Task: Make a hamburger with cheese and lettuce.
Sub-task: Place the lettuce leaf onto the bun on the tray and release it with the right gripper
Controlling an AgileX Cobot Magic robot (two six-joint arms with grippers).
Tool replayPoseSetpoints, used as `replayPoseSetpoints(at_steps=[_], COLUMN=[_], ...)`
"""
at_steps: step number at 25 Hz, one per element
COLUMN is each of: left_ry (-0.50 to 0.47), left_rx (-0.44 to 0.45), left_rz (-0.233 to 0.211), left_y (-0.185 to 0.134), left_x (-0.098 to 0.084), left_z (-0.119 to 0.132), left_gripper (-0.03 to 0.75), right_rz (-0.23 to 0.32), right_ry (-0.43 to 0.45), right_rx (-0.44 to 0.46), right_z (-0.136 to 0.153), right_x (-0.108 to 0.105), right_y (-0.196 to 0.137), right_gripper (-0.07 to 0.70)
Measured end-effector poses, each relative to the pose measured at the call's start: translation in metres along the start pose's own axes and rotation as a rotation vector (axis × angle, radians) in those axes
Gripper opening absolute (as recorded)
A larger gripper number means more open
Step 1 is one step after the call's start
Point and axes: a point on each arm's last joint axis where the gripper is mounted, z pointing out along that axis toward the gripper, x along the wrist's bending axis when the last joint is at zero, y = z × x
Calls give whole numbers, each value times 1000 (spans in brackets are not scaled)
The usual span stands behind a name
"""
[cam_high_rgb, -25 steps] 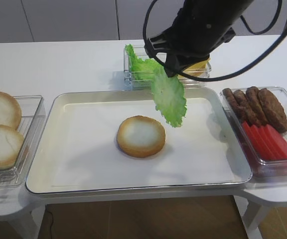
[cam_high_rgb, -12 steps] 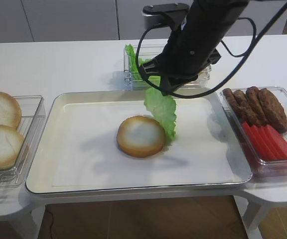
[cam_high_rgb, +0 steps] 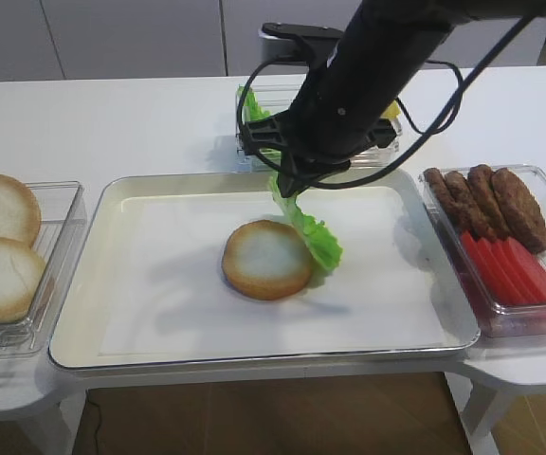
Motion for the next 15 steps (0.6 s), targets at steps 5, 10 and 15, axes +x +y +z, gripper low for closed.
replayPoseSetpoints(at_steps=[5, 10, 15], left_ry=[0, 0, 0], left_rx=[0, 0, 0], left_rz=[0, 0, 0], left_y=[0, 0, 0], left_x=[0, 0, 0], left_z=[0, 0, 0], left_gripper=[493, 493, 493], right_rz=[48, 70, 75], right_ry=[52, 99, 127], right_rx=[-1, 8, 26], right_z=[0, -1, -1], right_x=[5, 9, 13], right_y=[0, 0, -2], right_gripper=[15, 15, 15])
